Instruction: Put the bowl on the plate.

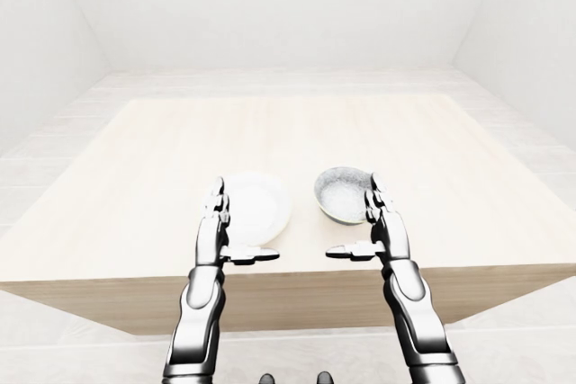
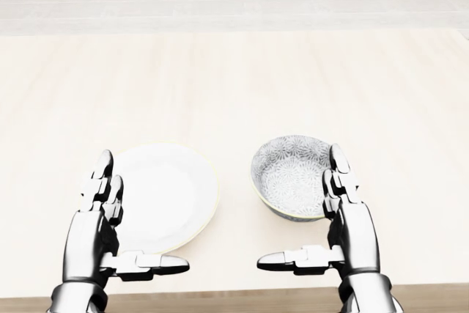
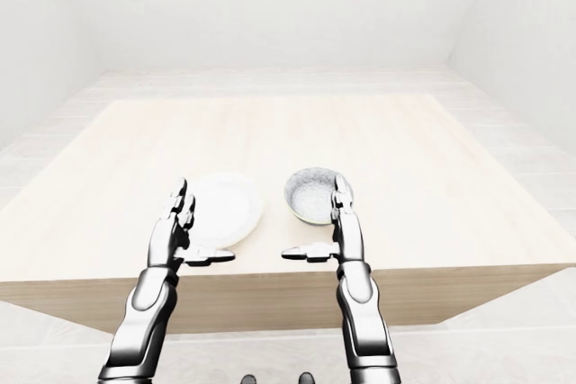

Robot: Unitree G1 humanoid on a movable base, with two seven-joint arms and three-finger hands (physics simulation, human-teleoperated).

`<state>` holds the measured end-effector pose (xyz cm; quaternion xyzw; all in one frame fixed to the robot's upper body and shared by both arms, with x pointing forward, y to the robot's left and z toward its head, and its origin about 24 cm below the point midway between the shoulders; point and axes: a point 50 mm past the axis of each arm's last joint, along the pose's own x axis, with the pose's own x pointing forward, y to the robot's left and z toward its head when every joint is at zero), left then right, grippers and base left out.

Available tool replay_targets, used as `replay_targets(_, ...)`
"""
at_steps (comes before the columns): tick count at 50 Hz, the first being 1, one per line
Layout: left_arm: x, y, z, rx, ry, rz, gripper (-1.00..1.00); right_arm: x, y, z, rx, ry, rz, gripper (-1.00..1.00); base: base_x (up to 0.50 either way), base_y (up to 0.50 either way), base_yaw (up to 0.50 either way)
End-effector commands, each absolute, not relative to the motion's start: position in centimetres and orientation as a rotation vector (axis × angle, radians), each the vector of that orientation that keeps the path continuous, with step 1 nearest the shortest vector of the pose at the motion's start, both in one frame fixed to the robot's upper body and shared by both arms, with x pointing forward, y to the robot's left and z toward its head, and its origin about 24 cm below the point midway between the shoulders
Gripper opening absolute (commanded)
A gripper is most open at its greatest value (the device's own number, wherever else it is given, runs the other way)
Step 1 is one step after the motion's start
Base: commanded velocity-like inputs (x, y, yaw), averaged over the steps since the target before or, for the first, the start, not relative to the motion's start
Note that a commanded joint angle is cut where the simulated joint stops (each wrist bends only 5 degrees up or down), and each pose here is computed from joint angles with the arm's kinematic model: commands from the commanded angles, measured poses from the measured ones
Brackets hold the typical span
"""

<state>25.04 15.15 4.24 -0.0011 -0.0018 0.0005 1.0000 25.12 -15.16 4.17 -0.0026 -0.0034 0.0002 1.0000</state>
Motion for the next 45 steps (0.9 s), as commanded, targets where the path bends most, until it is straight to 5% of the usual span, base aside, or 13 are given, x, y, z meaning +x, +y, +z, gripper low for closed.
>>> replay_targets(1,24.5,15.9,4.8,0.003,-0.019,0.013,1.0,24.0,-15.8,5.1,-0.041,-0.048,-0.014,1.0,0.0,0.0,0.0)
replay_targets(45,25.4,17.2,4.8,-0.002,-0.016,0.048,1.0,23.7,-15.9,5.8,-0.054,-0.066,-0.021,1.0,0.0,0.18,0.0)
